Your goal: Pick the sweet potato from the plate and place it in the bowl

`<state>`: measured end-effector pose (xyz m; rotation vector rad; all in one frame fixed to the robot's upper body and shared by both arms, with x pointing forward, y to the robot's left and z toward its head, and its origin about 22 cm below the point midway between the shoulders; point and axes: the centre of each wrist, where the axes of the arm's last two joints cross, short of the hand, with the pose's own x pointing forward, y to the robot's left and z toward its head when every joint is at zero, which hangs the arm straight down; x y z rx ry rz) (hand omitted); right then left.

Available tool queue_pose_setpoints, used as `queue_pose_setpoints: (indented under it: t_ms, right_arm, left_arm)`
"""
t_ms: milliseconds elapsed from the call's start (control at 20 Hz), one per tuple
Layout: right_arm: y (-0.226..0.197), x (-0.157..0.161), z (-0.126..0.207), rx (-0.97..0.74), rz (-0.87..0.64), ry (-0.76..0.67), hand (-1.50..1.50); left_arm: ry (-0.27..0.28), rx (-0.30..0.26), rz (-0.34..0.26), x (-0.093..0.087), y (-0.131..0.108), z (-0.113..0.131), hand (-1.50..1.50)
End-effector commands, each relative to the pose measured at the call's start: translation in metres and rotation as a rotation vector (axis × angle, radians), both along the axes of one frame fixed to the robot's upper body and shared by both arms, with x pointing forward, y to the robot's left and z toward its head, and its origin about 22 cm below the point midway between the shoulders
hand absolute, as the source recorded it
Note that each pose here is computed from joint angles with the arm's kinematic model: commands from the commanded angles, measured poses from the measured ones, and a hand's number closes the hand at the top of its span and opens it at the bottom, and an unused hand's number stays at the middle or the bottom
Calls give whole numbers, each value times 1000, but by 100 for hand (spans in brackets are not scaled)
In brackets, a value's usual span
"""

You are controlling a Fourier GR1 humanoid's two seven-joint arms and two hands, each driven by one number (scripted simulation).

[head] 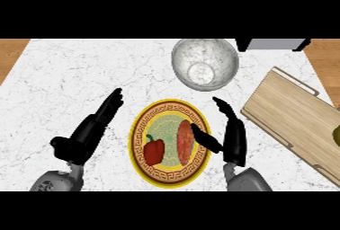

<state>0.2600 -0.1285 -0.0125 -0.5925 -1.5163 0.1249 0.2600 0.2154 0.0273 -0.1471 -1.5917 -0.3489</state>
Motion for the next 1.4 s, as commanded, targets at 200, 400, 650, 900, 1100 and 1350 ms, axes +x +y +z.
queue_pose_setpoints:
  t_ms: [200,400,650,900,1100,1350]
  right_arm:
    - [5,31,31,-377,73,292,-150]
    - [19,37,41,-543,203,582,-150]
    - [56,48,92,-508,362,856,-150]
    - [66,67,120,-474,379,1008,-150]
    - [80,76,125,-466,377,1071,-150]
    - [97,72,126,-486,373,1088,-150]
  left_arm:
    - [19,13,-37,2,0,13,0]
    - [-6,17,-41,8,-3,7,0]
    - [9,31,-22,13,-7,9,0]
    - [1,10,-29,4,-11,0,0]
    - [-14,13,-39,4,-20,4,0]
    - [-2,8,-40,11,-20,10,0]
